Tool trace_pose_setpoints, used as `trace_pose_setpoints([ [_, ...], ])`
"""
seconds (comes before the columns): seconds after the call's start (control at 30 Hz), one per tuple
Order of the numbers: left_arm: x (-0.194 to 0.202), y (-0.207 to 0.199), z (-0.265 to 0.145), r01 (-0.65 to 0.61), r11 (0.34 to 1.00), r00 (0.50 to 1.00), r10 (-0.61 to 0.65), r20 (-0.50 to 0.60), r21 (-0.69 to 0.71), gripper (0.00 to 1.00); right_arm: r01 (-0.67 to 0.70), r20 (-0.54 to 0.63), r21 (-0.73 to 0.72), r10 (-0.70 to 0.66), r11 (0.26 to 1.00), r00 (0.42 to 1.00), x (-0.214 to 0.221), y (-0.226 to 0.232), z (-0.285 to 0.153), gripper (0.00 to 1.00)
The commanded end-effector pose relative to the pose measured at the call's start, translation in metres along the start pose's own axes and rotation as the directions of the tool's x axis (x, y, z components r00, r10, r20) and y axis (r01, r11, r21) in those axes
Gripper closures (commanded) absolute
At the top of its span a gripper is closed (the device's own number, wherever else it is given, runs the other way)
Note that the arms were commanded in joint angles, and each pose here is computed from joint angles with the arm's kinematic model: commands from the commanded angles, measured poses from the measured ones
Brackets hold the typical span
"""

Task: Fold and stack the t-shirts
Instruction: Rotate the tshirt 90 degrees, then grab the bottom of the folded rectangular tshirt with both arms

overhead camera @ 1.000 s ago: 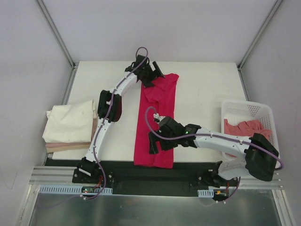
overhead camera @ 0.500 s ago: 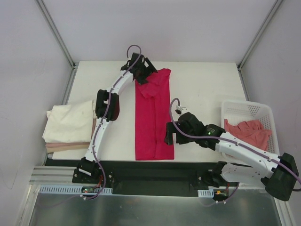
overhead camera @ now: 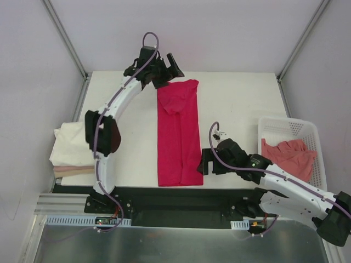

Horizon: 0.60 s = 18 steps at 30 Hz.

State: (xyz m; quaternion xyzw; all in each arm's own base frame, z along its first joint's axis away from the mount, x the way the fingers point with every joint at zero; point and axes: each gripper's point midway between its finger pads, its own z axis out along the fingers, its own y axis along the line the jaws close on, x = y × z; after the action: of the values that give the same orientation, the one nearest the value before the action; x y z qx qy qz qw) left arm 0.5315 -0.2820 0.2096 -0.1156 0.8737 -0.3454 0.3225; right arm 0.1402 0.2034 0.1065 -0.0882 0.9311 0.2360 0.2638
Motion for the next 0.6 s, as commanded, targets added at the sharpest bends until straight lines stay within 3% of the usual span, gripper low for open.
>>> trace_pose_setpoints([
  [0.0,0.063,-0.028,-0.101,-0.095,0.993,0.992,0.100,-0.074,0.074,0.01,-0.058,-0.004,-0.095,0.058,0.994,0.998,0.010,0.011,0.000,0.04],
  [0.07,0.093,-0.003,-0.118,-0.142,0.989,0.989,0.140,-0.036,-0.049,0.01,-0.086,-0.011,-0.102,0.085,0.991,0.996,0.017,0.008,0.004,0.04],
  [0.1,0.137,0.007,-0.136,-0.210,0.975,0.976,0.205,-0.076,-0.069,0.01,-0.090,-0.017,-0.111,0.089,0.990,0.996,0.019,0.009,0.004,0.04],
  [0.13,0.152,0.020,-0.144,-0.233,0.966,0.972,0.226,-0.069,-0.116,0.01,-0.095,-0.028,-0.109,0.093,0.989,0.995,0.024,0.007,0.006,0.04],
  [0.33,0.294,0.108,-0.196,-0.164,0.960,0.974,0.122,-0.190,-0.229,0.01,-0.147,-0.068,-0.081,0.142,0.986,0.988,0.035,0.002,0.013,0.04],
  [0.37,0.309,0.114,-0.200,-0.103,0.966,0.977,0.054,-0.206,-0.237,0.01,-0.154,-0.079,-0.090,0.147,0.984,0.986,0.036,0.004,0.014,0.03],
  [0.43,0.341,0.128,-0.212,-0.113,0.969,0.963,0.051,-0.265,-0.221,0.01,-0.173,-0.089,-0.088,0.166,0.981,0.982,0.038,0.005,0.017,0.03],
  [0.57,0.360,0.142,-0.221,-0.081,0.970,0.960,0.014,-0.281,-0.230,0.00,-0.193,-0.138,-0.044,0.185,0.980,0.973,0.046,0.001,0.027,0.02],
])
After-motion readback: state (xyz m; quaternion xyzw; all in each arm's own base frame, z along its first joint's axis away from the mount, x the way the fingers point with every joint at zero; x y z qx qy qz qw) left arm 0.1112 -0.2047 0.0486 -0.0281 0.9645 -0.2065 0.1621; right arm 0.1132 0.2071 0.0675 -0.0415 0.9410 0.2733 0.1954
